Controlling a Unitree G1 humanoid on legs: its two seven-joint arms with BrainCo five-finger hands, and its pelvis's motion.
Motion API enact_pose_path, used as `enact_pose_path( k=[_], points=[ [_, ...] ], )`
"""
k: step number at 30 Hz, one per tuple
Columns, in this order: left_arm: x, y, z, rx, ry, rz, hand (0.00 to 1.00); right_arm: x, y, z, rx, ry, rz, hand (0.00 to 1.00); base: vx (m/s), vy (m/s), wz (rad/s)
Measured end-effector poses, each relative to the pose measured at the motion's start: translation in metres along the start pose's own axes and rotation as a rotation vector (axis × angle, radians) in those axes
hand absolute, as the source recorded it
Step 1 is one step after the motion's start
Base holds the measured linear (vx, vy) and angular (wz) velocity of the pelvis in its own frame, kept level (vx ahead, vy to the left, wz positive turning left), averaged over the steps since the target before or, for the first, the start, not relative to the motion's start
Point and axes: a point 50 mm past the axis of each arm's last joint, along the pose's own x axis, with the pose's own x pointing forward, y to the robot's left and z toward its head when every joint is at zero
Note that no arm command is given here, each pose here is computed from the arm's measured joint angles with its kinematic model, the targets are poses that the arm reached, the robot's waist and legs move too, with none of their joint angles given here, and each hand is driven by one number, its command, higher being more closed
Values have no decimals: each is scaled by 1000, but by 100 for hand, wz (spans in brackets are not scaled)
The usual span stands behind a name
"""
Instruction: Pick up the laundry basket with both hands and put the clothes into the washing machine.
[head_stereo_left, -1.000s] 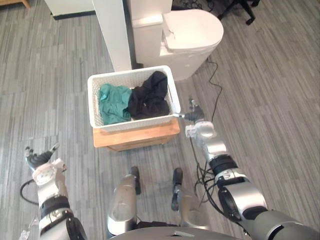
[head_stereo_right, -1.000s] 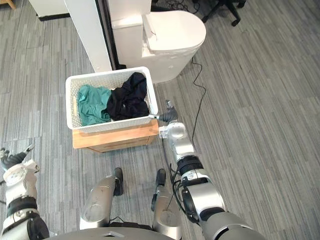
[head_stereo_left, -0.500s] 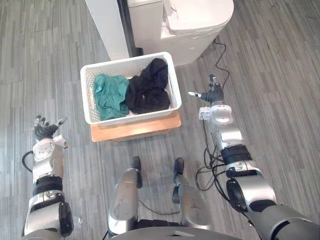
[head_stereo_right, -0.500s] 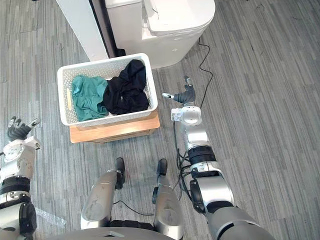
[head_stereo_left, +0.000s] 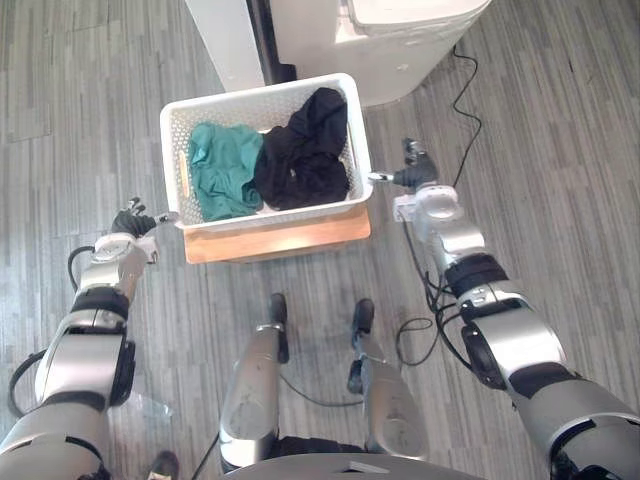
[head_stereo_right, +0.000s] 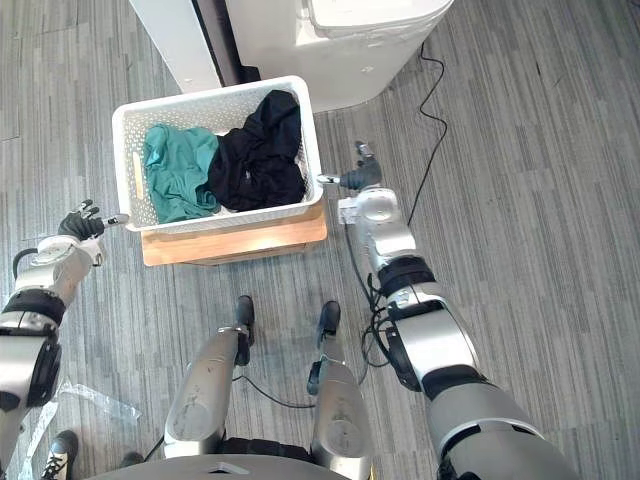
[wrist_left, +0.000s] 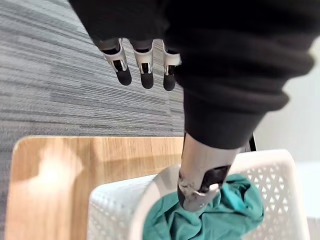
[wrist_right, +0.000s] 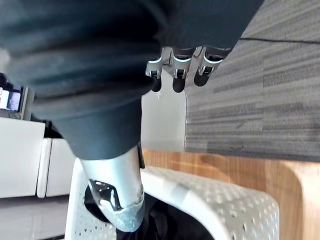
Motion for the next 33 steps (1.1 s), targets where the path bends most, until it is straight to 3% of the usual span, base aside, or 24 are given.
enact_pose_path(
  k=[6, 12, 20, 28, 33],
  points=[
    [3, -31, 10, -316, -1, -46, 0, 6, 30, 27, 21, -45, 97, 0, 10, -39, 1],
    [3, -30, 11, -431, -3, -50, 0, 8, 24, 36, -20, -67, 96, 0, -9, -36, 0],
    [2, -34, 16, -230, -12, -91, 0, 6, 38, 28, -154, -57, 179, 0, 0, -33, 0],
    [3, -18, 23, 158, -19, -94, 0, 2, 56, 24, -204, -51, 263, 0, -3, -40, -5],
    [4, -18, 29, 209, -12, -82, 0, 3, 57, 31, -167, -59, 262, 0, 17, -42, -4]
  ],
)
